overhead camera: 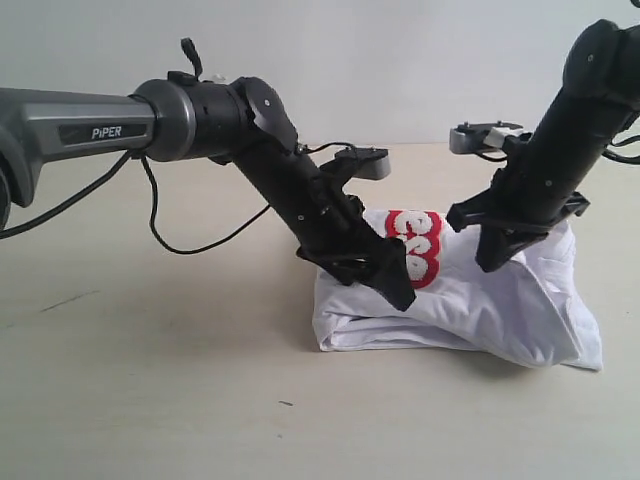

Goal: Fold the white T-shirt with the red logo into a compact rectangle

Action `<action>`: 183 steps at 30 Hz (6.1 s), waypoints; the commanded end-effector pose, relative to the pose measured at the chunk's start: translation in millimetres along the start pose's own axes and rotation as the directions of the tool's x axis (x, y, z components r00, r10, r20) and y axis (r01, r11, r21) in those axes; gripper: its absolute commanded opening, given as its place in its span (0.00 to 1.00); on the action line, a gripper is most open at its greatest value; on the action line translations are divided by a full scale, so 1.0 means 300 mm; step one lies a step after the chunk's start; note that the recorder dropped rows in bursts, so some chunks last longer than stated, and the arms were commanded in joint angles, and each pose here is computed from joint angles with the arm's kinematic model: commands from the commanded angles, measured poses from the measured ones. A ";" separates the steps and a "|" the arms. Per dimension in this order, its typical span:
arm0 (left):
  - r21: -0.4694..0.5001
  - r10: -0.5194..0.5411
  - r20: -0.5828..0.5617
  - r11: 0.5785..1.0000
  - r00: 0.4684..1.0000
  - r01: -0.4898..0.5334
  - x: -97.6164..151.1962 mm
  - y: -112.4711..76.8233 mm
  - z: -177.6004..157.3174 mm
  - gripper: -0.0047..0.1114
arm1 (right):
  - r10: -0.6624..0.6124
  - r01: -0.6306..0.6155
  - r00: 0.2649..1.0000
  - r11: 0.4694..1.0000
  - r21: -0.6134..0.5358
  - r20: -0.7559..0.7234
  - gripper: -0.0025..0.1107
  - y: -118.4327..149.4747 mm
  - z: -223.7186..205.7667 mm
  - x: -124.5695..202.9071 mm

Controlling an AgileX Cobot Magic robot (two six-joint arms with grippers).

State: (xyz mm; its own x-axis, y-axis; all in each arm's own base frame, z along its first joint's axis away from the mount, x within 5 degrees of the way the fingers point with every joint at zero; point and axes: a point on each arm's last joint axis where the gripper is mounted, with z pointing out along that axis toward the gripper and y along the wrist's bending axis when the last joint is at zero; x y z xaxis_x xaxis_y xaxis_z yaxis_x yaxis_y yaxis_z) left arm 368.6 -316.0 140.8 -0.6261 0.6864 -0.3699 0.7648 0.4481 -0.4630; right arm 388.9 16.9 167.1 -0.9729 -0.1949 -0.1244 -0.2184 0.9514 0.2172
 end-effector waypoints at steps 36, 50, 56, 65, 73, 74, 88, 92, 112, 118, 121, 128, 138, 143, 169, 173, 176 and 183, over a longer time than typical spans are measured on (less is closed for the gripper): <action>-0.088 -0.080 0.063 0.992 0.995 0.086 -0.003 0.065 0.050 0.05 | -0.007 0.010 0.995 0.999 -0.030 0.102 0.02 0.039 0.059 -0.049; -0.261 -0.180 -0.037 0.951 0.983 0.165 0.074 0.219 0.001 0.04 | 0.059 -0.027 0.990 0.970 0.242 -0.126 0.02 -0.124 0.108 0.031; -0.254 -0.203 -0.052 0.950 0.978 0.183 0.087 0.234 -0.020 0.04 | 0.086 -0.068 0.993 0.975 0.210 -0.078 0.02 -0.118 0.129 0.016; -0.213 -0.206 0.108 0.951 0.973 0.225 0.028 0.183 -0.244 0.04 | 0.027 -0.064 0.988 0.969 0.240 0.153 0.02 -0.064 -0.102 -0.013; -0.090 -0.197 0.084 0.975 0.977 0.205 0.031 0.183 -0.095 0.04 | 0.074 -0.077 0.996 0.994 0.083 0.045 0.02 -0.074 0.115 -0.023; -0.090 -0.197 0.074 0.975 0.978 0.203 0.035 0.184 -0.084 0.05 | 0.081 -0.084 0.996 0.994 0.068 0.038 0.02 -0.073 0.128 -0.022; -0.235 -0.336 -0.235 0.930 0.912 0.282 0.197 0.260 -0.019 0.04 | -0.011 0.011 1.000 0.997 -0.074 -0.010 0.02 0.064 0.266 -0.038; -0.232 -0.361 -0.286 0.925 0.887 0.302 0.264 0.220 -0.034 0.04 | -0.076 0.066 0.991 0.994 -0.092 -0.113 0.02 0.106 0.273 -0.009; -0.292 -0.481 -0.196 0.860 0.854 0.418 0.582 0.047 -0.099 0.04 | -0.108 0.063 0.958 0.983 -0.173 -0.265 0.02 0.148 0.211 0.114; -0.297 -0.484 -0.184 0.857 0.856 0.421 0.586 0.048 -0.097 0.04 | -0.106 0.064 0.961 0.984 -0.167 -0.254 0.02 0.147 0.212 0.110; -0.297 -0.483 -0.182 0.857 0.856 0.421 0.586 0.048 -0.097 0.04 | -0.098 0.063 0.968 0.986 -0.154 -0.231 0.02 0.144 0.215 0.103; -0.303 -0.495 -0.165 0.849 0.853 0.433 0.590 0.066 -0.108 0.04 | -0.066 0.050 0.990 0.991 -0.121 -0.128 0.02 0.138 0.222 0.070; -0.253 -0.477 -0.104 0.862 0.873 0.440 0.559 0.044 -0.142 0.04 | -0.157 0.144 0.985 0.976 -0.162 -0.065 0.02 0.165 0.158 0.062; -0.241 -0.443 -0.010 0.871 0.897 0.428 0.518 0.013 -0.200 0.04 | -0.173 0.176 0.984 0.976 -0.129 0.036 0.02 0.181 0.072 0.045; -0.458 -0.021 0.489 0.844 0.872 0.277 0.415 -0.218 -0.666 0.17 | -0.277 0.245 0.900 0.960 0.135 0.336 0.02 0.264 -0.431 0.156; -0.492 0.042 0.590 0.810 0.806 0.318 0.450 -0.260 -0.805 0.04 | -0.316 0.245 0.821 0.947 0.206 0.476 0.02 0.305 -0.593 0.230; -0.506 0.077 0.666 0.778 0.742 0.373 0.493 -0.292 -0.912 0.04 | -0.344 0.230 0.734 0.937 0.262 0.586 0.02 0.334 -0.708 0.295; -0.547 0.239 0.781 0.708 0.577 0.446 0.630 -0.393 -1.020 0.04 | -0.383 0.155 0.514 0.922 0.356 0.768 0.02 0.367 -0.817 0.508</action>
State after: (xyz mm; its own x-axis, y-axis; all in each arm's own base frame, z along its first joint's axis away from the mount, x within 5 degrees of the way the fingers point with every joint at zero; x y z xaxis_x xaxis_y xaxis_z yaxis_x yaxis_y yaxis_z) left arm 225.2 -73.8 368.1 -0.3875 0.0961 -0.9169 0.3814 0.9221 -0.0645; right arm 220.0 37.8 409.3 -0.4400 -0.2935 -0.8487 -0.3612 0.9231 -0.1319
